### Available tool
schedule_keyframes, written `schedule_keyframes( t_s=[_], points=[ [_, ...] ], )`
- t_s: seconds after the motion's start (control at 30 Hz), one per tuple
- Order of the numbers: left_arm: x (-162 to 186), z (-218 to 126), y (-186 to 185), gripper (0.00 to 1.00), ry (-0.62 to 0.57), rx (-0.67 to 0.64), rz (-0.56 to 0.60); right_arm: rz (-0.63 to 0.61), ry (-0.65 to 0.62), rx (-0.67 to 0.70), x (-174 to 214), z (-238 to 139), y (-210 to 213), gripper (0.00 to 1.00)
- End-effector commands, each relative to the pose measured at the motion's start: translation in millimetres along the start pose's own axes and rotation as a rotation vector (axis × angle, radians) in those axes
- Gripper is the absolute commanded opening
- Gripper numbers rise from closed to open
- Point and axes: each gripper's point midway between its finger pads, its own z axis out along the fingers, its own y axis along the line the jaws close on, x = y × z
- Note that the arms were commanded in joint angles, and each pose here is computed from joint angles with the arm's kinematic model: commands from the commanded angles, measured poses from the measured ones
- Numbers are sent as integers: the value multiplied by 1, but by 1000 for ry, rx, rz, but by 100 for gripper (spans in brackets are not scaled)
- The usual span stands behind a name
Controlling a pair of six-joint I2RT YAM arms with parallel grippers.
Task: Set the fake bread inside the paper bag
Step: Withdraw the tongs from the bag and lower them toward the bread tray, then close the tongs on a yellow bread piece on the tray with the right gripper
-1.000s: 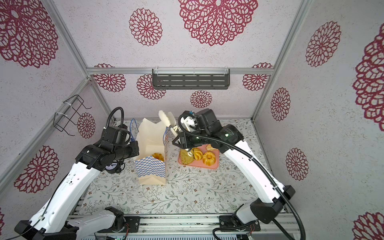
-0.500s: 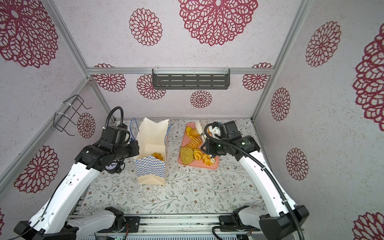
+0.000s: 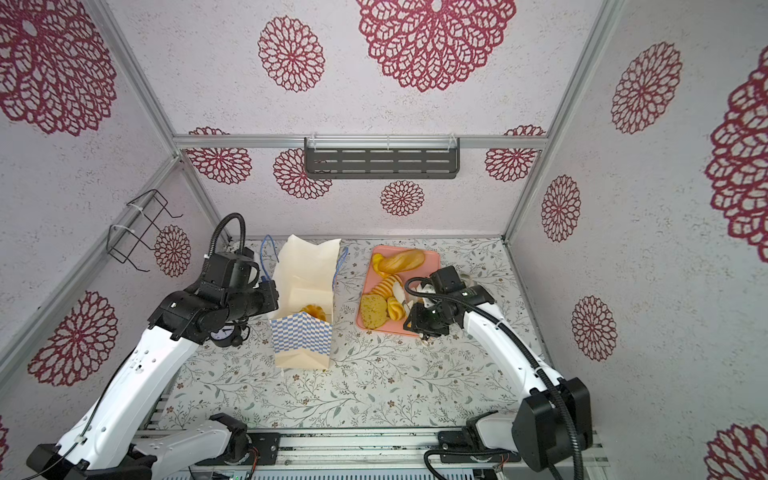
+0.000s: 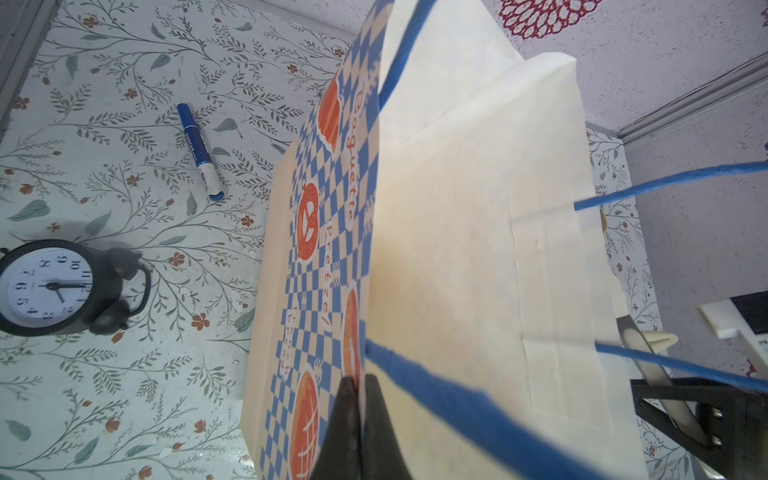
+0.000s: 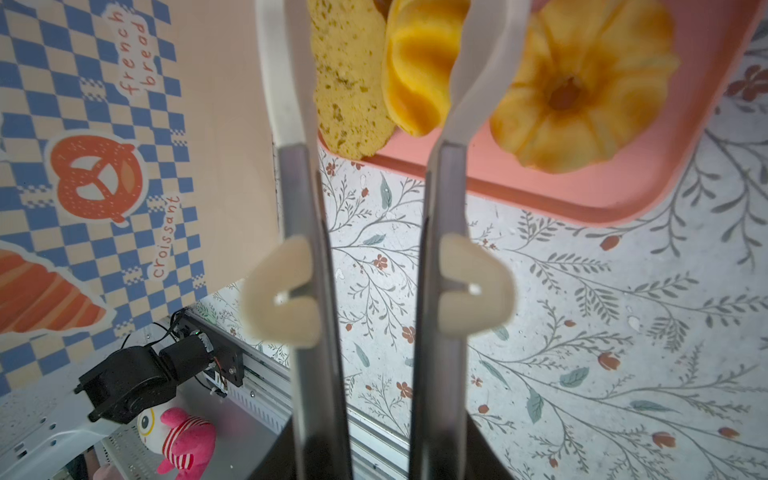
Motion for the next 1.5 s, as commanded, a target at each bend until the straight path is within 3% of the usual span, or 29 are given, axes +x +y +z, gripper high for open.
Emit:
schedule_keyframes(
  t_s=[0.0,0.63,1.2,1.47],
  points=[
    [-9,-5,-8,0,-47,38,-4,-36,-24,-61,8,-13,13,40],
    [-8,-6,-8,0,-56,47,-4,-19,61,-44,36,14,4,50],
    [-6,-6,-6,0,-55,45,-8,-54,78,-50,24,22,18,46],
    [-6,-5,-7,0,-55,47,-5,-59,104,19,26,28,4,47]
  ],
)
